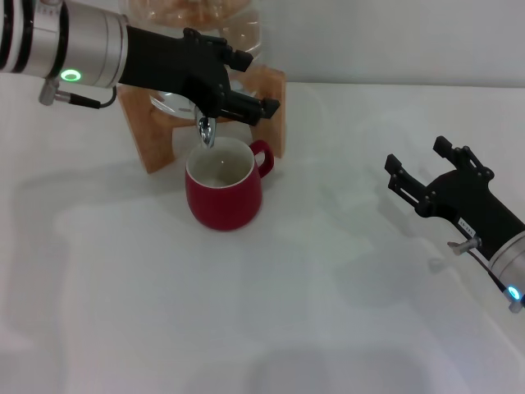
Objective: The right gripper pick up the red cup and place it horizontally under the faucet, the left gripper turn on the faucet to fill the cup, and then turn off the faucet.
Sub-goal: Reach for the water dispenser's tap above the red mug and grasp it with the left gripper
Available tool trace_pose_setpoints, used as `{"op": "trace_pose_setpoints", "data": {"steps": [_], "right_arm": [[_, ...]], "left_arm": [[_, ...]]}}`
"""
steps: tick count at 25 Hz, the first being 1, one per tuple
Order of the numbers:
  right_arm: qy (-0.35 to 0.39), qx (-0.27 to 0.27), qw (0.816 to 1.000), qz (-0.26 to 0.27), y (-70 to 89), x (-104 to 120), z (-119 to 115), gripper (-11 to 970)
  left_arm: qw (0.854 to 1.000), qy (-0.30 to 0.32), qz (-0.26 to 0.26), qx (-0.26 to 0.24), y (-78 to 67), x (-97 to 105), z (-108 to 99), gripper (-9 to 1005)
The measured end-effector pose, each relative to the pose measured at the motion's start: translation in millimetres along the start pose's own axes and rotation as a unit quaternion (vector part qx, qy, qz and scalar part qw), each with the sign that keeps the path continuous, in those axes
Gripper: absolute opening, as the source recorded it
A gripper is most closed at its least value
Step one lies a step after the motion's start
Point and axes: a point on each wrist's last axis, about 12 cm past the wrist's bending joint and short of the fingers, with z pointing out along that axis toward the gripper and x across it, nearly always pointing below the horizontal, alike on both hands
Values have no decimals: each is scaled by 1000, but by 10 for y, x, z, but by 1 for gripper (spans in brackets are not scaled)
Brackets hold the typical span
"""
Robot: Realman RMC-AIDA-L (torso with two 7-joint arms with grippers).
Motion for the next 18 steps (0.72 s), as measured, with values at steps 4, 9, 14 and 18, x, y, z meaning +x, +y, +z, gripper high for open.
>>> {"op": "trace_pose_setpoints", "data": {"steps": [4,9,14,18], "right_arm": [[1,1,1000,0,-2,4,-6,842],[1,0,1000,0,0,6,-9,842],[2,-2,1000,-1,4,8,-10,842],[3,-2,1000,-2,6,11,-10,842]], "left_arm": [[1000,0,-2,2,-3,10,11,858],[1000,5,-7,0,-6,45,8,858],[1000,7,-11,-1,-17,90,11,857],[1000,6,-12,-4,-18,99,17,857]]}}
